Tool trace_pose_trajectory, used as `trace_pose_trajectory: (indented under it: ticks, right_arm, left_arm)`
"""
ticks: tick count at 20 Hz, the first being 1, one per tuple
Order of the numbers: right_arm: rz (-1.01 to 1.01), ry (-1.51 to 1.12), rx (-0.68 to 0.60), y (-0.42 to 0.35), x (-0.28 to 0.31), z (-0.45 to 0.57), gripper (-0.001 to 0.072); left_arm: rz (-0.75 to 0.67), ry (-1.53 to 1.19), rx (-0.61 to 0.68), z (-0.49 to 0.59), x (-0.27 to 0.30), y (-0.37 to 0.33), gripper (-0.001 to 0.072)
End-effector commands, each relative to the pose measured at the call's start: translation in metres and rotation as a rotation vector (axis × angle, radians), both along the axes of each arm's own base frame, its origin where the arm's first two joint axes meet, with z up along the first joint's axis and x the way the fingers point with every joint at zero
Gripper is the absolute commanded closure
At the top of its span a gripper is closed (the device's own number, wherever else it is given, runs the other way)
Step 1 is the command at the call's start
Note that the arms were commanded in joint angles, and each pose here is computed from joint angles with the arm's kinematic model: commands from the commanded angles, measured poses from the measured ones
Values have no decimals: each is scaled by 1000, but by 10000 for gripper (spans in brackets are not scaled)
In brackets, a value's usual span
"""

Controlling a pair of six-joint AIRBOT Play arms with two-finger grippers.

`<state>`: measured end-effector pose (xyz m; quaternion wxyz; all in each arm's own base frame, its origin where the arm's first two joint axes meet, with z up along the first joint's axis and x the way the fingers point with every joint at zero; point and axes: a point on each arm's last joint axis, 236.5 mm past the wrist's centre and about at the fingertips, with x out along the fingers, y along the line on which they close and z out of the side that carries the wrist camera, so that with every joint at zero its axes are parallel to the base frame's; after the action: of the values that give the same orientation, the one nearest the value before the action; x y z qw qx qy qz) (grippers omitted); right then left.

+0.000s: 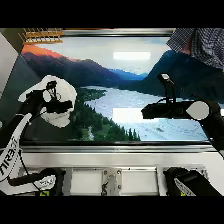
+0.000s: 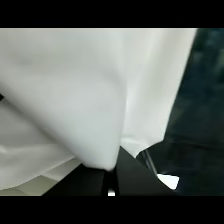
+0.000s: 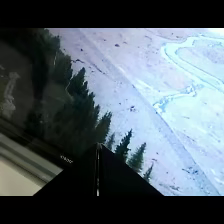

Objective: Fold the clothes and pants, and hang the long-sleeved shirts on hangers.

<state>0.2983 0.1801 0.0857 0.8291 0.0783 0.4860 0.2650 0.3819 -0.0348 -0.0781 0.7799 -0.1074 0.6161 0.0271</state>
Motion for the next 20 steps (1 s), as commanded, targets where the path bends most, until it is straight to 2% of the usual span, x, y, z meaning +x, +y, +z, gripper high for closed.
trace_pose_trajectory:
  ticks: [1, 2, 4, 6, 8, 9, 10, 11, 15, 20]
  right_arm:
    - [0, 16, 74, 13, -3, 8, 695]
    - [10, -12, 68, 13, 0, 10, 696]
    - [25, -102, -30, -9, 15, 13, 697]
    - [-92, -149, -144, -57, 37, 21, 698]
    - [-250, -175, -200, -107, 52, 34, 698]
    - [-313, -182, -198, -126, 56, 39, 698]
    - [-365, -180, -198, -143, 57, 42, 697]
    - [-413, -176, -196, -159, 56, 44, 697]
    - [-503, -142, -191, -185, 47, 45, 698]
    - [-487, -125, -128, -169, 46, 46, 698]
  left_arm:
    - [-98, -148, -195, 70, 19, -94, 702]
    - [-151, -225, -239, 97, 25, -128, 701]
    - [-298, -371, -305, 146, 27, -204, 701]
    - [-424, -457, -361, 172, 19, -275, 701]
    - [-505, -487, -397, 176, 14, -328, 701]
    - [-521, -494, -406, 175, 17, -344, 630]
    - [-519, -492, -411, 174, 25, -352, 282]
    - [-489, -469, -412, 172, 34, -348, 73]
    - [-332, -239, -316, 132, 43, -247, 75]
    - [-74, 37, -230, 35, -46, -108, 73]
